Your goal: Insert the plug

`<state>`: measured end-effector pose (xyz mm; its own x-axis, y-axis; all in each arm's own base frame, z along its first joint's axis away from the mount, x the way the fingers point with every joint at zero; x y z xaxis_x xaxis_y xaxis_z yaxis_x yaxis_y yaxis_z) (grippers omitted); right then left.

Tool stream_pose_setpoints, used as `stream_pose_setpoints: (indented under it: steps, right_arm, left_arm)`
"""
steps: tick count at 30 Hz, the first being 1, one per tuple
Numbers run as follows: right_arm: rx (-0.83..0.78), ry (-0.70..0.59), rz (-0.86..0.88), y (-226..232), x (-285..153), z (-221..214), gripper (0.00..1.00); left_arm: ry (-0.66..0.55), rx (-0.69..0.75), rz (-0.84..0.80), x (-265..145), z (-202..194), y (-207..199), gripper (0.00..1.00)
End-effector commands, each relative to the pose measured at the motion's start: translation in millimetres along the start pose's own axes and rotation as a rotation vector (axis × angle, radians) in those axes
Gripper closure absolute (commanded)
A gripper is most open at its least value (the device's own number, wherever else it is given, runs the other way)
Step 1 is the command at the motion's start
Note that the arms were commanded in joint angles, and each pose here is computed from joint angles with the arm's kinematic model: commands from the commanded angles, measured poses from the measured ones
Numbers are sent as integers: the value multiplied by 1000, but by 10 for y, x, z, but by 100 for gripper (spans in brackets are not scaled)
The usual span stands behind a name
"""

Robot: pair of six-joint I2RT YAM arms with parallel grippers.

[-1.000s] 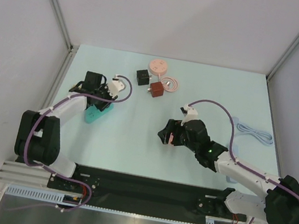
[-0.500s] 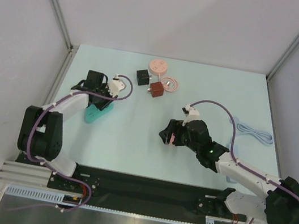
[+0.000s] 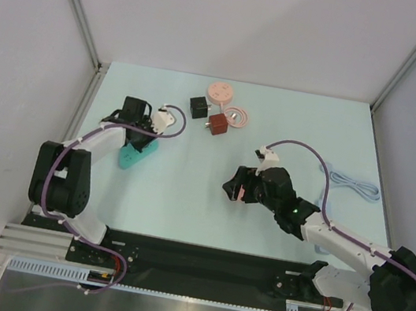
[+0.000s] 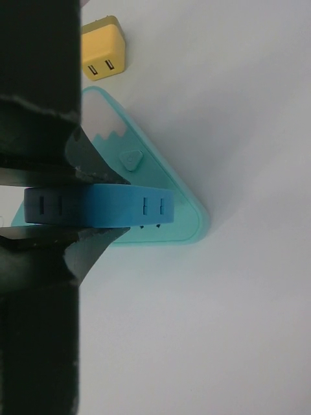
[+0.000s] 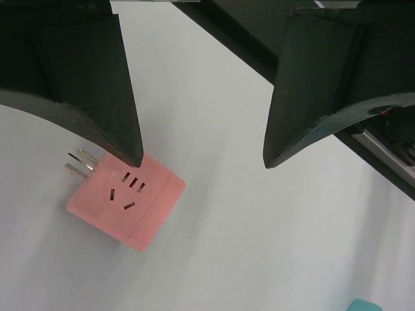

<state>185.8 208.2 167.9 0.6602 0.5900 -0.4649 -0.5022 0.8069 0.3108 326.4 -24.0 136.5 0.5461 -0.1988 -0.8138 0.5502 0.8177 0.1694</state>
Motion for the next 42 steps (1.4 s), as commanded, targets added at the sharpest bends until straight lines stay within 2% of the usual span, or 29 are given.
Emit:
stream_pose_setpoints:
  steps: [1, 17, 27, 32, 42]
  right_arm:
    - [9, -54, 23, 17, -23, 90, 21]
    - [20, -56, 34, -1, -54, 81, 21]
    - [27, -70, 33, -12, -93, 96, 21]
    - [30, -67, 60, 8, -113, 92, 21]
    - [34, -61, 62, -9, -104, 78, 21]
  left_arm:
    - [-41, 54, 17, -23, 189, 69, 100]
    - [169, 88, 99, 168, 127, 88, 100]
    - [189, 68, 52, 262, 58, 204, 100]
    - [163, 4, 13, 317, 15, 364, 100]
    - [246, -43, 52, 559, -107, 669, 100]
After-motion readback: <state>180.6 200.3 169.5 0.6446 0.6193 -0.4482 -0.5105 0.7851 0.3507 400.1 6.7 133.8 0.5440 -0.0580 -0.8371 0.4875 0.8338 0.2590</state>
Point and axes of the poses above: each gripper's point midway between its finger pads, its own x axis out along the fingers, its own y axis along the line the jaws close on, z = x × y, the point moved 9 cm from there along -x, back along the fingers, and after that the axes turned 11 degrees about -x, right-handed, at the moved point
